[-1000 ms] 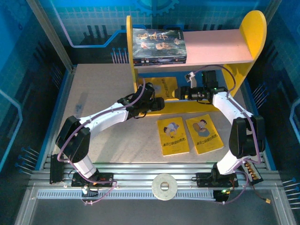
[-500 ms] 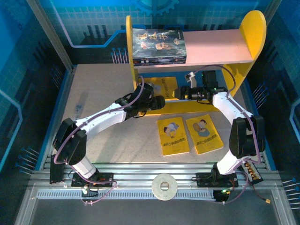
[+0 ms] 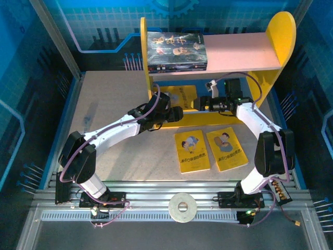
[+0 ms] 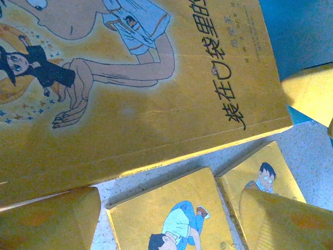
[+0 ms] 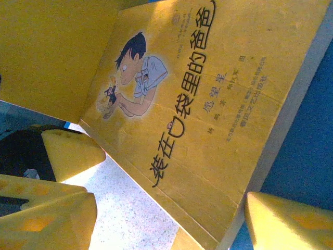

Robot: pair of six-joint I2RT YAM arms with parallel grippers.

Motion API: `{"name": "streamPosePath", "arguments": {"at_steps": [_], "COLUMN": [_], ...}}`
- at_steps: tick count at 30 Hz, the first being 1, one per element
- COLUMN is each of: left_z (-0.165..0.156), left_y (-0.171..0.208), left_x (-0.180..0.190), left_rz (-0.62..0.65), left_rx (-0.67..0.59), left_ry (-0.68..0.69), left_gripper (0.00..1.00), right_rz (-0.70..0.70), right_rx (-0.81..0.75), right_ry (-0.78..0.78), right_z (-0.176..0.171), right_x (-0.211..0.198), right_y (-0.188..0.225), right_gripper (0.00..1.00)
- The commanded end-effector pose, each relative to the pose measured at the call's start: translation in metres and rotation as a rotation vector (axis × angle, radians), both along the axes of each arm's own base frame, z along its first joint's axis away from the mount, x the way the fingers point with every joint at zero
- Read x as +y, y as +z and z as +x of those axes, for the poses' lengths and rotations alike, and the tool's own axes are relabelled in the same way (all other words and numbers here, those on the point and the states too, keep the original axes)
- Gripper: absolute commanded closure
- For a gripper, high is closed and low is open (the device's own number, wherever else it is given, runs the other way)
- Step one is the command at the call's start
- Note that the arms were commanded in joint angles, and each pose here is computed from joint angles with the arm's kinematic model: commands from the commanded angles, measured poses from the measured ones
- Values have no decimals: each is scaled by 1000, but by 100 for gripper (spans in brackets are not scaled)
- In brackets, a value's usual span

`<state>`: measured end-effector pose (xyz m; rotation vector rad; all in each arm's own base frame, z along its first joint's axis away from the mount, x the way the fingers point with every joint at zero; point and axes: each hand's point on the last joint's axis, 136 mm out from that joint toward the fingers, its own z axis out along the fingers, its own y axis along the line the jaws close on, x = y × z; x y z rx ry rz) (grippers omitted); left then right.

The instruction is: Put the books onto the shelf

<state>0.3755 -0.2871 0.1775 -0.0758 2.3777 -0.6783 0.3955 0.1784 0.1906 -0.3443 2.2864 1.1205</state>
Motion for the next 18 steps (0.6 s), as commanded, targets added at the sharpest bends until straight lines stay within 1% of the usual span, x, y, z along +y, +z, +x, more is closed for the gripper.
{"name": "streamPosePath", "arguments": {"at_steps": [1, 11, 18], "left_z": [4, 5, 8], "left_y": [19, 16, 17], "left_x": [6, 8, 10], "left_rz": [-5, 8, 17], "left_rx": [-55, -53, -59], "left_ry": [18, 24, 36], "left_gripper": [28, 28, 28], "right_rz": [-19, -21, -7], "right_rx": [22, 15, 13], "right_ry": [-25, -23, 6], "right_z": [-7, -17, -25], "right_x": [-12, -13, -5], "right_y": [-5, 0, 2], "right_gripper": [24, 24, 24]}}
